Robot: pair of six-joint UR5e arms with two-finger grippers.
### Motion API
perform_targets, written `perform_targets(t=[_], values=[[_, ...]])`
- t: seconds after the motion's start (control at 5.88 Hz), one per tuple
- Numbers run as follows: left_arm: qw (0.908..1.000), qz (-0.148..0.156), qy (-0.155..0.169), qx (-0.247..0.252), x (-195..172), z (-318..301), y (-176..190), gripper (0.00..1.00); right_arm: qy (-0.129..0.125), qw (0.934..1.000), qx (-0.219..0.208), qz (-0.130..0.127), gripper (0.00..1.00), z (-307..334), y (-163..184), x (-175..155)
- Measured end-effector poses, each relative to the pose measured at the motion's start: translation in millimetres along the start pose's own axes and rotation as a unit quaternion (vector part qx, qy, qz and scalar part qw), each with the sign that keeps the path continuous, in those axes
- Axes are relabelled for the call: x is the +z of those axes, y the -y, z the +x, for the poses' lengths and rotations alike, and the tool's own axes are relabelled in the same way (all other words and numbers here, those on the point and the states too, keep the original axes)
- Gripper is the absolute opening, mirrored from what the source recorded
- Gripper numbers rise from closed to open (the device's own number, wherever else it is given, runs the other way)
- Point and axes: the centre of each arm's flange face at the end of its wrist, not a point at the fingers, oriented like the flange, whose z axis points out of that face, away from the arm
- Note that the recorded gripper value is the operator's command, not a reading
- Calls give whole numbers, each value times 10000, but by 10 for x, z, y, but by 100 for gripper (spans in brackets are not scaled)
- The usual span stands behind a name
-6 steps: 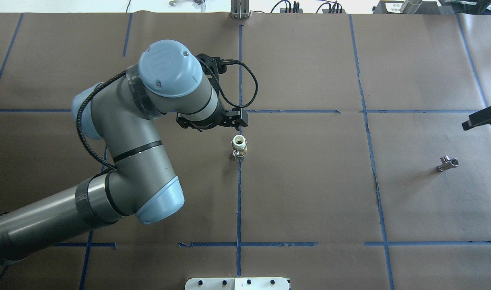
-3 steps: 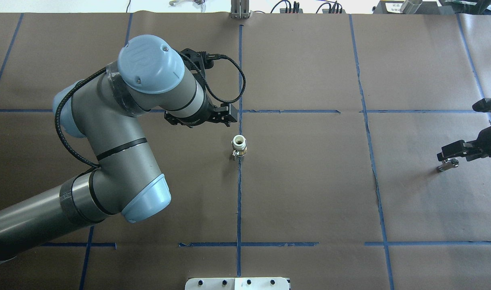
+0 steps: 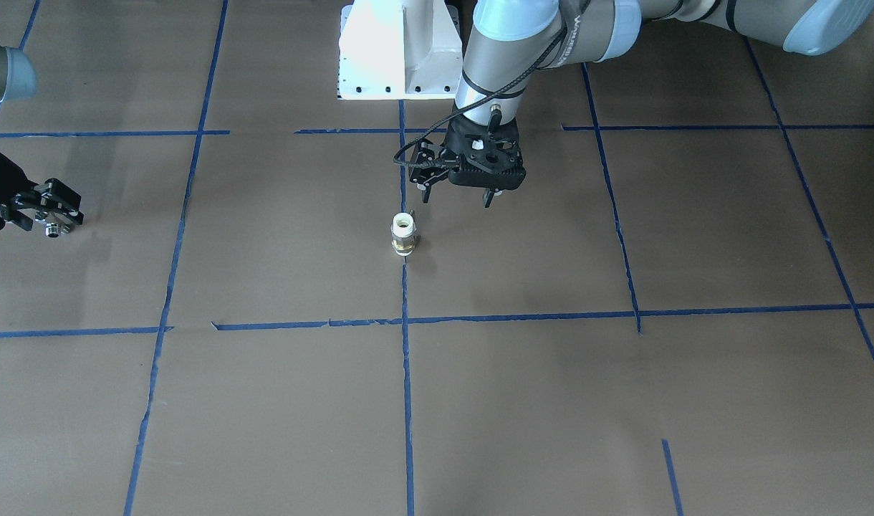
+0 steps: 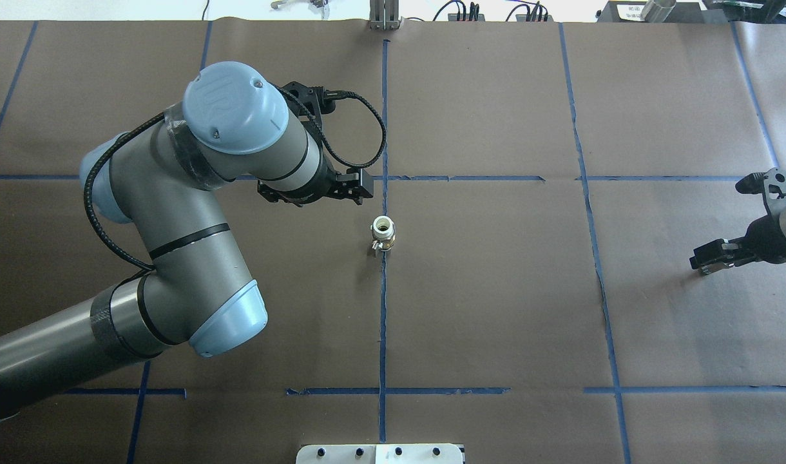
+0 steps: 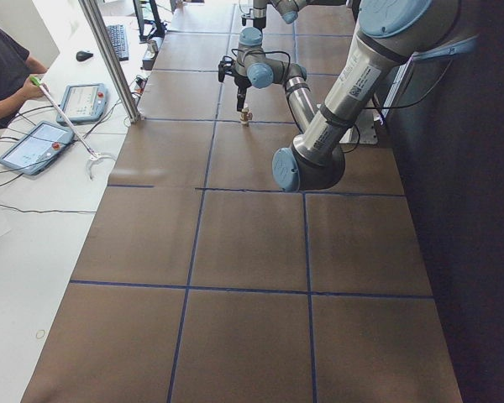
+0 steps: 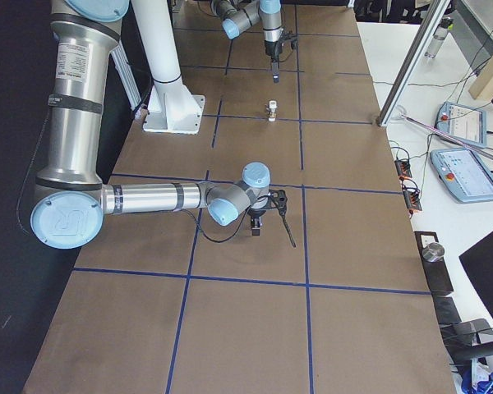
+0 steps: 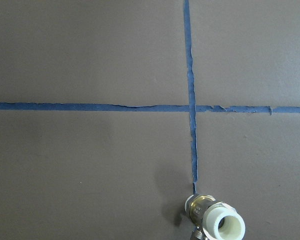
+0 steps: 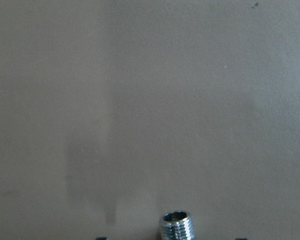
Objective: Assemble PPR valve and pipe with both arms
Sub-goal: 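Grasp the chrome threaded valve with the right gripper and lift it, then carry the chrome valve over the white fitting with the right gripper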
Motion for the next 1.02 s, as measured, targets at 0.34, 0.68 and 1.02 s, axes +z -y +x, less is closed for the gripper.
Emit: perform_targets(t=[0.34, 0.68, 1.02], values=[[10000, 13, 1, -9, -8, -11, 16, 99, -47, 10000, 22, -39, 0, 50, -19, 43], [10000, 41, -5, -22, -32, -23, 46, 99, 91, 10000, -35, -20, 0, -77, -10, -63], [9999, 94, -75, -5, -165, -165, -8, 99, 351, 9987, 322, 171, 0, -779, 280, -460]])
